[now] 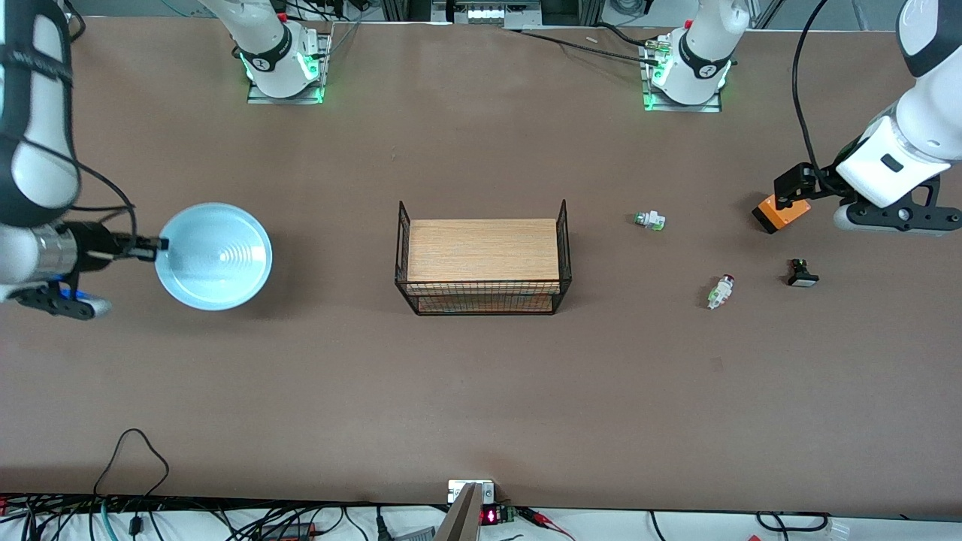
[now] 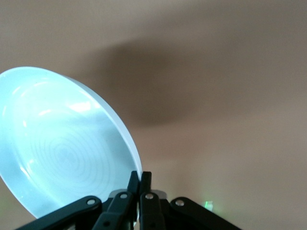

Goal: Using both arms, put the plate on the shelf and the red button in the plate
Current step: 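Lift the plate with the right gripper and carry it over the basket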

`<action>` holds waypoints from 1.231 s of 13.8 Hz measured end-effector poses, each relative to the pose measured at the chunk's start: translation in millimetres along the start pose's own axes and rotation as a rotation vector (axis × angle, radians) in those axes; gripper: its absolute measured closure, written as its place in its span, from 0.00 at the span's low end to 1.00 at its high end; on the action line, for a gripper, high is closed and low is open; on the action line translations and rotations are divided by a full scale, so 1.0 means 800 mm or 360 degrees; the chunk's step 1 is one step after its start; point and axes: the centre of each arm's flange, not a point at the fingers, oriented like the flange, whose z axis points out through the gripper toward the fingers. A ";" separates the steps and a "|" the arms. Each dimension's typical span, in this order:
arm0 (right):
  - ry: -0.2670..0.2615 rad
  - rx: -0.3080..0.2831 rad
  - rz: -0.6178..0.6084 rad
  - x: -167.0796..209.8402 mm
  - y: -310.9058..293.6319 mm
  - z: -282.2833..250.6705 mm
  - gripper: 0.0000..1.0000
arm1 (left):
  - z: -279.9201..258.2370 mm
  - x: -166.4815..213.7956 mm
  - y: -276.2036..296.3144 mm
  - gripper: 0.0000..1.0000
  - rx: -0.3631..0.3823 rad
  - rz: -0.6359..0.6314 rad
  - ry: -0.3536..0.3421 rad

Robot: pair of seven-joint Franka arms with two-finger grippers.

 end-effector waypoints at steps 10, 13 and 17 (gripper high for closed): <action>0.0104 -0.0040 0.0378 -0.189 -0.232 -0.061 0.97 | 0.000 0.000 -0.001 0.00 -0.0002 -0.0003 0.0001; 0.0186 -0.0047 0.0448 -0.237 -0.318 -0.038 0.97 | 0.000 0.000 -0.001 0.00 -0.0002 -0.0003 0.0001; 0.0291 0.0026 0.0547 -0.271 -0.403 -0.005 0.97 | 0.000 0.000 0.001 0.00 -0.0003 0.0003 0.0001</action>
